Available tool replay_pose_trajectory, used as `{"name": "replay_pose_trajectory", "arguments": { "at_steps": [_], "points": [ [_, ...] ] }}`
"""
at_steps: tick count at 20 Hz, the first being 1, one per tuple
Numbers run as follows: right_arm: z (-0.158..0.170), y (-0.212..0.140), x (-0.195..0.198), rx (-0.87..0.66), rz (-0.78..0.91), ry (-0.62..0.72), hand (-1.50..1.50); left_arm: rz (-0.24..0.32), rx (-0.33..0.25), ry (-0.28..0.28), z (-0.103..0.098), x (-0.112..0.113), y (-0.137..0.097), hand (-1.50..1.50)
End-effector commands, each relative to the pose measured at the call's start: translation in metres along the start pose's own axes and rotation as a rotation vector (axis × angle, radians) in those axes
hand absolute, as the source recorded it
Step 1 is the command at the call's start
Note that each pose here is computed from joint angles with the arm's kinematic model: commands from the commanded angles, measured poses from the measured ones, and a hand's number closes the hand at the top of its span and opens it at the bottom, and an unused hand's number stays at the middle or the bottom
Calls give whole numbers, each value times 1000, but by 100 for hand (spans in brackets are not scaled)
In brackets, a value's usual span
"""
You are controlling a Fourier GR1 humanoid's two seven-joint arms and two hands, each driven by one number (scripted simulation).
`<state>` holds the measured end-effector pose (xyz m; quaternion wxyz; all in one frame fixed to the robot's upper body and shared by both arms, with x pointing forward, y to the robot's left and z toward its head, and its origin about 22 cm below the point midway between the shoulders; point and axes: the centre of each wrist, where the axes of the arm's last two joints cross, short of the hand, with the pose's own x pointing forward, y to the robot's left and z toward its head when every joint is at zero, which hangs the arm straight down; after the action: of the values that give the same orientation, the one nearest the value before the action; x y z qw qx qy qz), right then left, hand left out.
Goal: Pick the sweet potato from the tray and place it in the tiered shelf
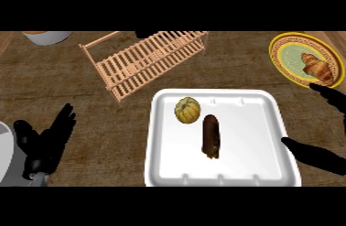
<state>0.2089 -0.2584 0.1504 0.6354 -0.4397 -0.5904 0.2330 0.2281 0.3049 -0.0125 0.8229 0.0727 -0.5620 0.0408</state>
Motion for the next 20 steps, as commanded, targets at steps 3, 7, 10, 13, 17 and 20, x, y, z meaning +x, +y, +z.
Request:
{"name": "replay_pose_trajectory", "arguments": {
  "at_steps": [3, 7, 10, 13, 17, 20],
  "points": [
    [59, -12, 46, 120, 72, 63, -150, -10, -50, 80, -9, -8, -15, 0],
    [68, 3, 64, 194, 145, 118, -150, -14, -66, 73, -14, -8, -17, 0],
    [60, 21, 68, 192, 203, 192, -150, -31, -65, 80, -9, -8, -11, 0],
    [53, 35, 74, 144, 235, 237, -150, -22, -77, 66, -11, -11, -20, 0],
    [31, 60, 86, 97, 281, 296, -150, -27, -90, 63, -13, -6, -31, 0],
    [20, 82, 90, 79, 363, 332, -150, -33, -111, 75, -14, -5, -23, 0]
  ]
}}
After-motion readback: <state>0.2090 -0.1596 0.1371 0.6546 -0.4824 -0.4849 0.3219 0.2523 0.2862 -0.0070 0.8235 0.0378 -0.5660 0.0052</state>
